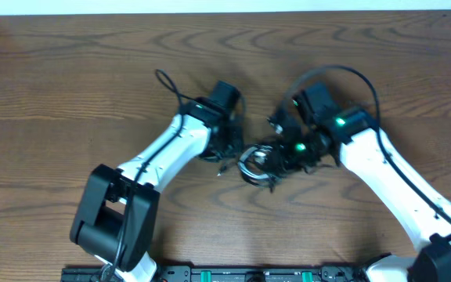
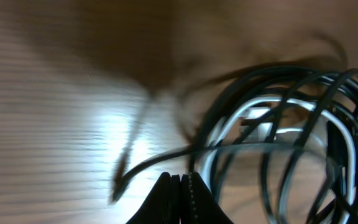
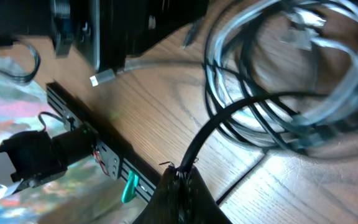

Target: Untangle cables

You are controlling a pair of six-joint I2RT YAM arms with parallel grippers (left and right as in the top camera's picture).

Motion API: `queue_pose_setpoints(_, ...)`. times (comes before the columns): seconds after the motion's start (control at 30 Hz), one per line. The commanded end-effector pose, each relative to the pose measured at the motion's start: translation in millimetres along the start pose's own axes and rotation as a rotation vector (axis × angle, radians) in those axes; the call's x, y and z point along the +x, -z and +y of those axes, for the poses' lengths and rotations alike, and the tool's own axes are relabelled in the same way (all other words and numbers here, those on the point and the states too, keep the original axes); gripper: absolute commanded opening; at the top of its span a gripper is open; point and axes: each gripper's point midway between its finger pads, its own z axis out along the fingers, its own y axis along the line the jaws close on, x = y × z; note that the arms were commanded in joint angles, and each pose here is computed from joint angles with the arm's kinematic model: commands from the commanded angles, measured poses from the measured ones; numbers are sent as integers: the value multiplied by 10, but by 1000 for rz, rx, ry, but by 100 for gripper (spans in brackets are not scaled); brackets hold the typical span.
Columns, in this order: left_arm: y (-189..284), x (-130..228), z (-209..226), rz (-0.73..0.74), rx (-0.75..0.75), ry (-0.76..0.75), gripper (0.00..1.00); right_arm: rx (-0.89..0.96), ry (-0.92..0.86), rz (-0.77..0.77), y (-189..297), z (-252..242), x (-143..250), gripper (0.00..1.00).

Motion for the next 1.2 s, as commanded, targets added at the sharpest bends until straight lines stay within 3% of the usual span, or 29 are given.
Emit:
queue_pose_setpoints(0.0, 43, -54, 224, 7, -22, 48, 8, 93, 40, 26, -67, -15, -52, 1)
queue_pose_setpoints(0.37, 90, -46, 322, 35, -9, 17, 8, 529, -137, 183, -70, -880, 277, 1)
queue_pose_setpoints(0.63, 472, -156, -24, -1, 97, -32, 13, 541, -174, 168, -140, -1044, 171, 5)
queue_pose_setpoints(1.17, 59, -174, -637, -42, 165, -122, 14, 620, -273, 148, -55, -1329, 170, 16)
